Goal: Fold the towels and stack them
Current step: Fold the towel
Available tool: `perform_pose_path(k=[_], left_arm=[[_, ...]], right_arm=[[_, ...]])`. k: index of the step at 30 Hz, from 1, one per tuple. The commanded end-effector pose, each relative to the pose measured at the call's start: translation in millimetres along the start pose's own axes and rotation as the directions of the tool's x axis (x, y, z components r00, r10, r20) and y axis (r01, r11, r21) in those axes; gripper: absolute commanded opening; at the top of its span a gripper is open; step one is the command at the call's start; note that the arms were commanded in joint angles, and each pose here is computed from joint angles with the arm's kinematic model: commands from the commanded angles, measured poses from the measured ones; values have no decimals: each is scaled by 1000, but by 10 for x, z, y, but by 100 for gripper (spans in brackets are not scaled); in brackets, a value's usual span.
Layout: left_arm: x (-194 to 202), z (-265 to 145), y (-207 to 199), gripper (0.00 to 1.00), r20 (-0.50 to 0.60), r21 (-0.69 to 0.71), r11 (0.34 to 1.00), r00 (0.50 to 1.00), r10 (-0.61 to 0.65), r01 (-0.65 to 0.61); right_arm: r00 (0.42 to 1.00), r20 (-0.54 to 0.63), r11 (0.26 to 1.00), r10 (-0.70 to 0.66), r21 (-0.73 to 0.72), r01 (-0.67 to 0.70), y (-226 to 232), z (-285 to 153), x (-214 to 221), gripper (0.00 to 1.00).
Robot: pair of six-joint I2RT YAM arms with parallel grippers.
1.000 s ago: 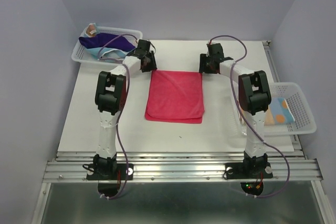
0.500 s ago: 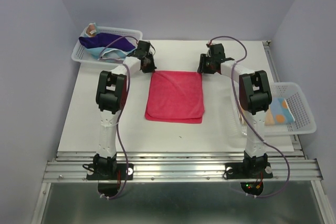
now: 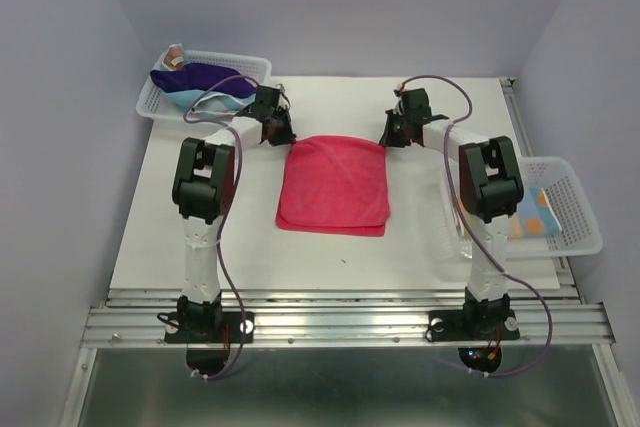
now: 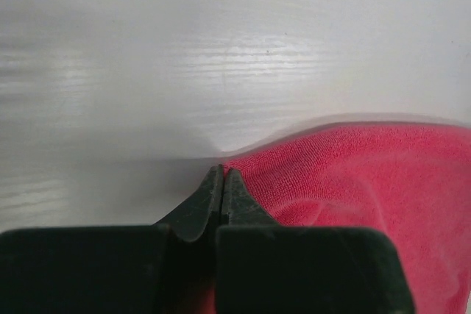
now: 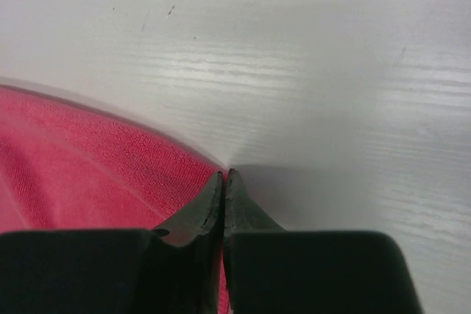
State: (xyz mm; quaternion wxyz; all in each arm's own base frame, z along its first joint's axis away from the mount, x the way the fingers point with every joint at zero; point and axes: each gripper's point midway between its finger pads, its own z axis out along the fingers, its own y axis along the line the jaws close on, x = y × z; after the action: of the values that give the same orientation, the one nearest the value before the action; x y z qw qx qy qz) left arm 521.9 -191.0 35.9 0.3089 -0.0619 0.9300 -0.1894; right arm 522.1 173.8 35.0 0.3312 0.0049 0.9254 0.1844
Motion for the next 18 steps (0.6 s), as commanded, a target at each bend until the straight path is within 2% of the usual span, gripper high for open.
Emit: perform_pose_path(k=[1,5,15,16,17,18], left_arm=[[-329,-431,-294,0,115,93,995,993,25,-36],[-340,-616,-339,0,149,114,992,988,31,-49],[-134,-1011,-368,0,195,168,983,980,43,-77],[6,-994,-301,0,171,160,985,985,37,-65],[-7,-1069,-325,0,192,173,983,981,31,-65],[154,-1057,-265,0,165,170,984,986,27,-55]], right_arm=[[998,61,997,-16,-71,20,231,-326,-194,1],[996,82,994,-29,-105,38,318,-510,-211,1],[997,77,985,-9,-169,22,447,-849,66,1],[997,80,984,-8,-179,22,477,-877,95,1],[999,54,984,4,-181,6,457,-885,244,1],[997,78,980,0,-200,16,534,-978,214,1]])
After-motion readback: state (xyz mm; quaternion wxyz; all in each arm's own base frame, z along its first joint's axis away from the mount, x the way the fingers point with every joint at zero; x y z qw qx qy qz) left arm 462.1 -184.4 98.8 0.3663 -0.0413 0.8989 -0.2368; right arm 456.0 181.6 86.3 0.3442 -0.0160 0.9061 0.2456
